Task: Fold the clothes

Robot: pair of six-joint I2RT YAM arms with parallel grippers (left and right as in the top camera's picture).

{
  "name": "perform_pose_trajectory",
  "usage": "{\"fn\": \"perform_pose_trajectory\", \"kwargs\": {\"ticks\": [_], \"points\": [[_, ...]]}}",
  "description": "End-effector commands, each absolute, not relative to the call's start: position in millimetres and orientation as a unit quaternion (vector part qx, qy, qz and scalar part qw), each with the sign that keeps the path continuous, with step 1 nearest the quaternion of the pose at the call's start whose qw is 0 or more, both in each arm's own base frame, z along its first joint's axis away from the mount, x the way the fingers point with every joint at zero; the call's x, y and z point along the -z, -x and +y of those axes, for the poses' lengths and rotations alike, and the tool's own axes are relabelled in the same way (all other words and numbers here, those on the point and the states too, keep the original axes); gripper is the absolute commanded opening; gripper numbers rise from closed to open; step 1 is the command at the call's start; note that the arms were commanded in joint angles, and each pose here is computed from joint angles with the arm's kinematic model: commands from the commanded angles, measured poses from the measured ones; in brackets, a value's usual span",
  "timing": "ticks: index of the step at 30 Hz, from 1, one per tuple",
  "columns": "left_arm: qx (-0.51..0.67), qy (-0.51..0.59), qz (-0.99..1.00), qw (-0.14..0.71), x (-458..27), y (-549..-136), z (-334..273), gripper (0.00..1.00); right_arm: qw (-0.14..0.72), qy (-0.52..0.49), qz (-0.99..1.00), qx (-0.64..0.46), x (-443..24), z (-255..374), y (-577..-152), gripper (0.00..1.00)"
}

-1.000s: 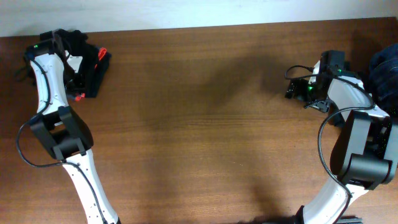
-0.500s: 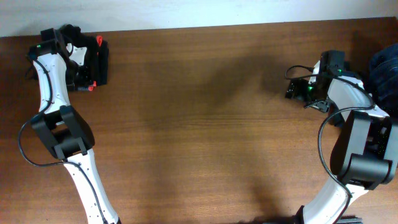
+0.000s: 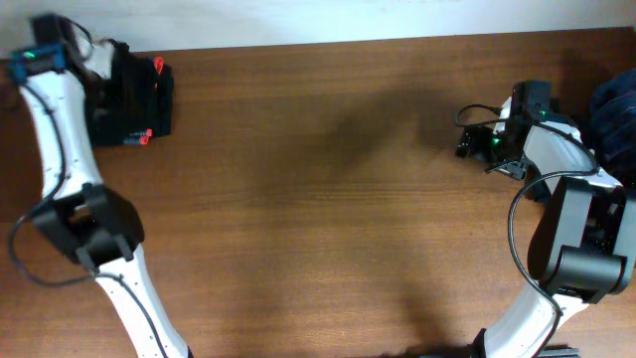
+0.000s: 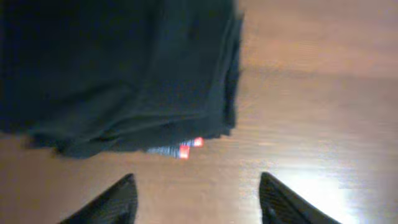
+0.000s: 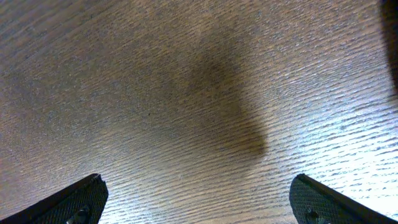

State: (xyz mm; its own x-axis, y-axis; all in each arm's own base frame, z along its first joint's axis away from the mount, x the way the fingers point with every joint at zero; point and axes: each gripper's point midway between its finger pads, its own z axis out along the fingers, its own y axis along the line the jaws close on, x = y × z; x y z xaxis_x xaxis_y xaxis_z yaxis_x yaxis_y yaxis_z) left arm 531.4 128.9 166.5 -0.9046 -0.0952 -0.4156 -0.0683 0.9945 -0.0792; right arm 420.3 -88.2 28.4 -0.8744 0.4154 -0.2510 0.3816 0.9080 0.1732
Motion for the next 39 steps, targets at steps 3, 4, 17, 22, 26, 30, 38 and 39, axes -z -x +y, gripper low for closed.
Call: {"fn": "perform_pose_trajectory", "kwargs": {"ticks": [3, 4, 17, 22, 26, 30, 38, 39], "points": [[0.014, 0.077, 0.947, 0.312, -293.1, -490.6, 128.8, 0.7, 0.137, -0.204, 0.968, -0.055, -23.1, -87.7, -418.2, 0.99], [0.012, 0.077, 0.946, 0.316, -303.7, -481.6, 126.4, 0.72, 0.137, -0.204, 0.968, -0.055, -23.1, -87.7, -418.2, 0.99], [0.008, 0.075, 0.94, 0.332, -343.8, -445.5, 114.6, 0.99, 0.137, -0.204, 0.968, -0.055, -23.1, -87.7, -418.2, 0.99], [0.008, 0.075, 0.94, 0.332, -343.8, -445.5, 114.6, 0.99, 0.137, -0.204, 0.968, -0.055, -23.1, -87.7, -418.2, 0.99], [0.008, 0.075, 0.94, 0.332, -343.8, -445.5, 114.6, 0.99, 0.137, -0.204, 0.968, -0.055, -23.1, -87.7, -418.2, 0.99], [0.008, 0.075, 0.94, 0.332, -343.8, -445.5, 114.6, 0.99, 0.137, -0.204, 0.968, -0.055, -23.1, -87.7, -418.2, 0.99], [0.009, 0.074, 0.94, 0.332, -343.8, -445.6, 114.3, 0.99, 0.137, -0.204, 0.968, -0.055, -23.1, -87.7, -418.2, 0.99], [0.009, 0.074, 0.94, 0.332, -343.8, -445.6, 114.3, 0.99, 0.137, -0.204, 0.968, -0.055, -23.1, -87.7, -418.2, 0.99]]}}
